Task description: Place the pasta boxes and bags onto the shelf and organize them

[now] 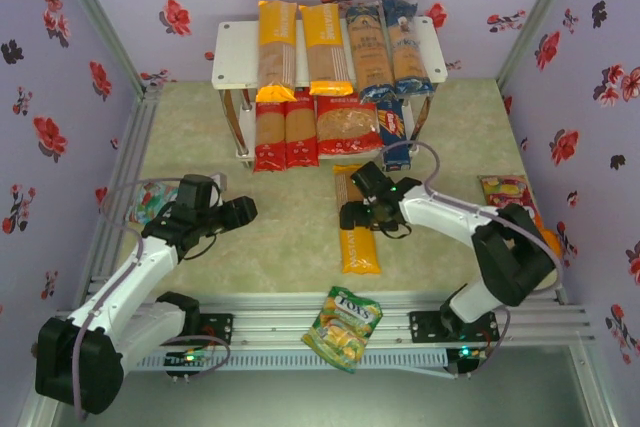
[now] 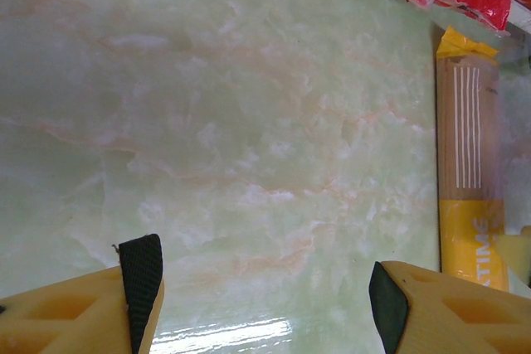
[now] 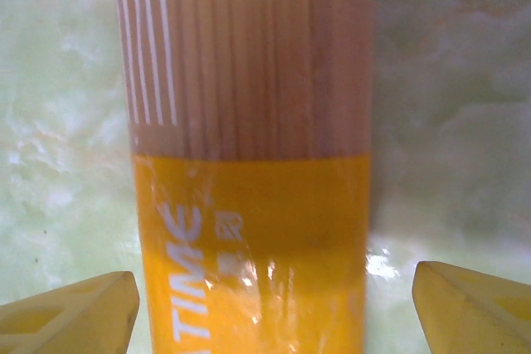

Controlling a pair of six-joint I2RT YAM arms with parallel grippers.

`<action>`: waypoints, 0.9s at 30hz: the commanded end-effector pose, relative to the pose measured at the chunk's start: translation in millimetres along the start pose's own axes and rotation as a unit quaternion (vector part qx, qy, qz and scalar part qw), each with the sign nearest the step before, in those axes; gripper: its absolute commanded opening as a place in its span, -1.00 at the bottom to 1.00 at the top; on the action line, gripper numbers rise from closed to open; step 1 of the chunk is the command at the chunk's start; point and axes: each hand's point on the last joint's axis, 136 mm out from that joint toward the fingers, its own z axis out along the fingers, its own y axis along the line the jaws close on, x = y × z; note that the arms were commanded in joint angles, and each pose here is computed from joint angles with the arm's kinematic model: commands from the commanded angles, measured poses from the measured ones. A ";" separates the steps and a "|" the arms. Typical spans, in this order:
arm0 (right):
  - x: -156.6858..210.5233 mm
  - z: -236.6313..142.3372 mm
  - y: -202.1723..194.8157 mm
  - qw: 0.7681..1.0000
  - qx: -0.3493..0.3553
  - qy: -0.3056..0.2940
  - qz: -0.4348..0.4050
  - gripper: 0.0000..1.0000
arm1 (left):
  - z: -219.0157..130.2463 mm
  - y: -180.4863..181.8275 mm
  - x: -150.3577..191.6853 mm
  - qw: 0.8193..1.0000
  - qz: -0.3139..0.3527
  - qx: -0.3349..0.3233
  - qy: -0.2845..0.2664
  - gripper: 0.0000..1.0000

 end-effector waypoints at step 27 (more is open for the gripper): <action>34.6 43.6 125.5 0.982 -0.083 0.136 -0.101 0.53 | -10.7 12.0 -10.8 0.999 0.015 -0.035 -0.005 0.38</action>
